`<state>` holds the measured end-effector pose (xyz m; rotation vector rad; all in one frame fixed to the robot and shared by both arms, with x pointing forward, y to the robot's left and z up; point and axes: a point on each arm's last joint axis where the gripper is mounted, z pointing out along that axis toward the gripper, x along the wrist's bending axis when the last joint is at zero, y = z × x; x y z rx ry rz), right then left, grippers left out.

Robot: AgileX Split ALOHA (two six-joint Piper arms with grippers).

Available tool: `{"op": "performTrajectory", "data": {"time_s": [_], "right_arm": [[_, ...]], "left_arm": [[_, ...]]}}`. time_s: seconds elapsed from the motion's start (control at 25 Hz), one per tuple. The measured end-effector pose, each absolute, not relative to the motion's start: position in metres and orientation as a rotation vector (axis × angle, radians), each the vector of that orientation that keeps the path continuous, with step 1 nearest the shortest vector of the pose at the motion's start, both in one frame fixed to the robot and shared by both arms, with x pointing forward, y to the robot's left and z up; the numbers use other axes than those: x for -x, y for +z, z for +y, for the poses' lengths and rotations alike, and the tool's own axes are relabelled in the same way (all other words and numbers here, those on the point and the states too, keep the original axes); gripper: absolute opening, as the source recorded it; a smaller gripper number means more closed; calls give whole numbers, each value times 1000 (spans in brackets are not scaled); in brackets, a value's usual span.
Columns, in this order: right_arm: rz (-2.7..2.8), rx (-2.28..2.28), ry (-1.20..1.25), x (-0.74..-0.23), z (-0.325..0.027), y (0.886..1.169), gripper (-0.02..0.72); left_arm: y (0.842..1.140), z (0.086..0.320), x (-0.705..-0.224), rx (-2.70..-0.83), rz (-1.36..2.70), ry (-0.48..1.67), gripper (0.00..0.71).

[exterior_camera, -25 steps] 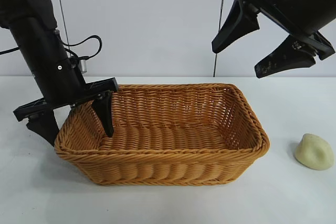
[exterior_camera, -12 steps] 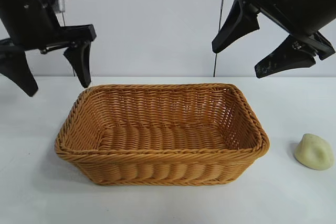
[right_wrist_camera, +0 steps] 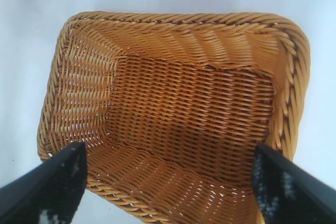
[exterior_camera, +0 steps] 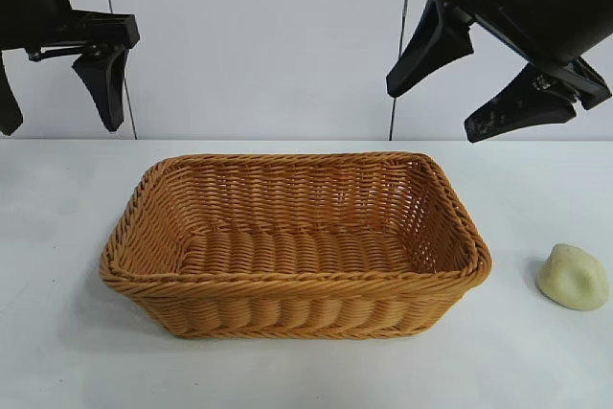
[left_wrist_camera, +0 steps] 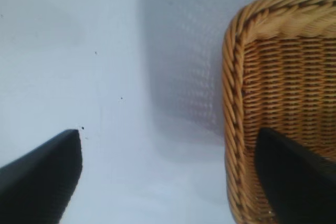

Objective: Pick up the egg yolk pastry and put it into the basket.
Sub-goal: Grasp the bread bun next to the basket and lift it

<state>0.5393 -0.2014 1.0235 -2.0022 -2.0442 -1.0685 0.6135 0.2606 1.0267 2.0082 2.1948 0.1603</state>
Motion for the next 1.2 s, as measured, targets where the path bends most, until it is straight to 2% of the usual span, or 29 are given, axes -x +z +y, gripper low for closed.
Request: {"op": "performTrajectory", "data": {"time_s": [0.16, 0.52, 0.68, 0.96, 1.2], "right_arm": [[-2044, 2002, -1069, -539, -201, 1024, 613], [-2044, 2002, -1069, -539, -201, 1024, 613], [-2045, 2003, -1070, -539, -202, 1024, 613], [-2045, 2004, -1070, -539, -202, 1024, 613], [-2045, 2004, -1070, -539, -202, 1024, 613]], "left_arm": [[1026, 282, -612, -1991, 2256, 139, 643], [1036, 287, -594, -2076, 2234, 118, 643], [1059, 289, -561, -2070, 2190, 163, 643], [1100, 293, -475, -2006, 2107, 306, 643], [1100, 296, -404, -1962, 2056, 382, 643]]}}
